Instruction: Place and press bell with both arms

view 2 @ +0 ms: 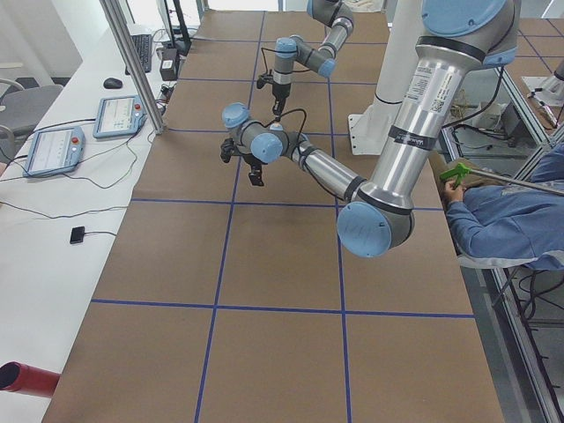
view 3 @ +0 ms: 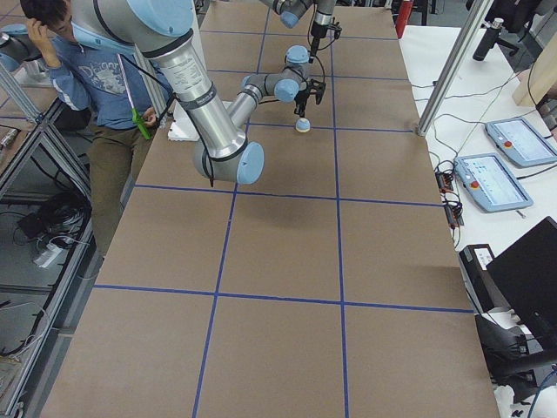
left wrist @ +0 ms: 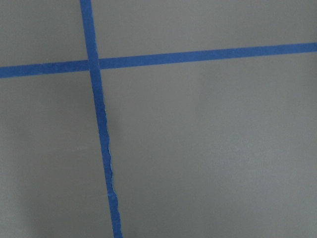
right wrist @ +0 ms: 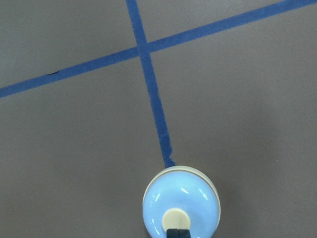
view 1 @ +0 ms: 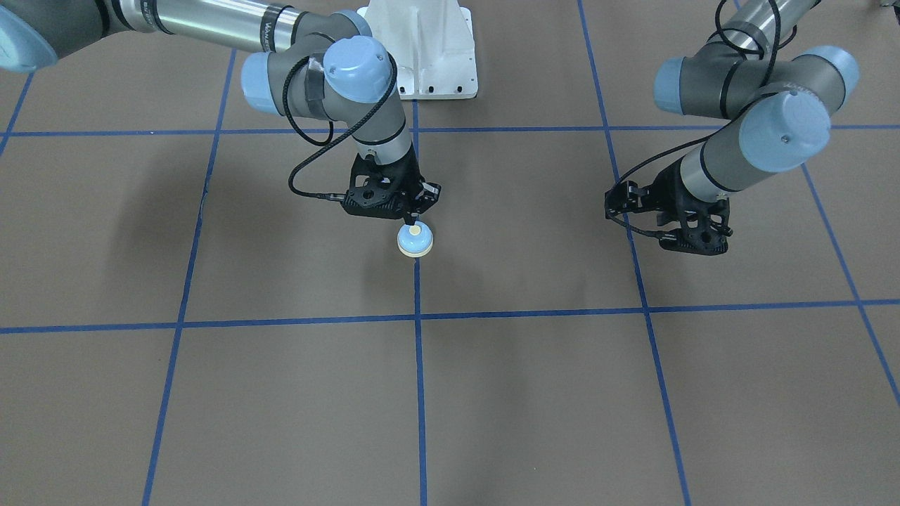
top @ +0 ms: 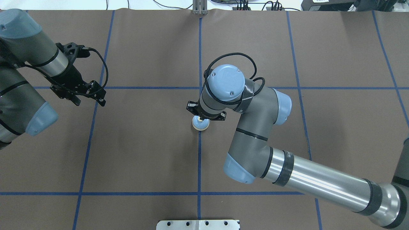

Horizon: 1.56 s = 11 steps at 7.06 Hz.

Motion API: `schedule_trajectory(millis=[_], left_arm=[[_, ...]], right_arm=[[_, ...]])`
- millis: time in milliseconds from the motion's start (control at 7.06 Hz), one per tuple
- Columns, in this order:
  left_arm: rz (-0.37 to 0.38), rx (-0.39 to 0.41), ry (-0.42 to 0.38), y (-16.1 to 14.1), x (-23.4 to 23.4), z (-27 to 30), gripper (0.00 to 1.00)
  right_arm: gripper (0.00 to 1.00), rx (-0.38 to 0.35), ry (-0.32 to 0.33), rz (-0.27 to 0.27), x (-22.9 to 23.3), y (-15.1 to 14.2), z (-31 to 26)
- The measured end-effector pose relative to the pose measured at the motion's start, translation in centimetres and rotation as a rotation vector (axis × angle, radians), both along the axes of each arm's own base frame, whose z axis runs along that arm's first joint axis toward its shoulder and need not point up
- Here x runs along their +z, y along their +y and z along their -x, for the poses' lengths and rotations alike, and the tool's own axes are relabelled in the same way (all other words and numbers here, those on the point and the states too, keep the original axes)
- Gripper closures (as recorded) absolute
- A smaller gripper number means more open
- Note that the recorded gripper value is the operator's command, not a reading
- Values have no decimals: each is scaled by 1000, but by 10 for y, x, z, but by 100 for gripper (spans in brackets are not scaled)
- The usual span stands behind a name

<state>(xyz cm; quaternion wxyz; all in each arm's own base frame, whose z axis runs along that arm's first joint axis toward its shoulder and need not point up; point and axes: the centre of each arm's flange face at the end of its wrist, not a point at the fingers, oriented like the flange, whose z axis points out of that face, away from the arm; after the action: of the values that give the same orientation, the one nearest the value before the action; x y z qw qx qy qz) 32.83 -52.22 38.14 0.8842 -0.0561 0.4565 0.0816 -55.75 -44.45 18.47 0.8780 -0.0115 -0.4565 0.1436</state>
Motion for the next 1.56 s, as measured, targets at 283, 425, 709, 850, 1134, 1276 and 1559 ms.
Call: schedule_trajectory(millis=[283, 425, 709, 850, 1134, 1276, 1559], left_arm=[[-3, -1, 5, 0, -2, 2, 1], [-12, -3, 12, -1, -6, 6, 2], [-28, -20, 20, 2, -4, 30, 2], [-48, -24, 23, 4, 7, 55, 2], [-117, -4, 42, 5, 60, 135, 1], [-161, 9, 43, 13, 96, 180, 1], [-229, -10, 18, 34, 157, 267, 1]], right_arm=[[100, 17, 4, 21, 18, -3, -77], [100, 10, 24, 4, 45, -7, -116], [100, -63, 86, -72, 121, -29, -217], [100, -110, 110, -107, 165, -43, -281], [100, -191, 160, -195, 257, -54, -416], [98, -216, 173, -226, 297, -52, -474], [0, -269, 180, -272, 366, -44, -549]])
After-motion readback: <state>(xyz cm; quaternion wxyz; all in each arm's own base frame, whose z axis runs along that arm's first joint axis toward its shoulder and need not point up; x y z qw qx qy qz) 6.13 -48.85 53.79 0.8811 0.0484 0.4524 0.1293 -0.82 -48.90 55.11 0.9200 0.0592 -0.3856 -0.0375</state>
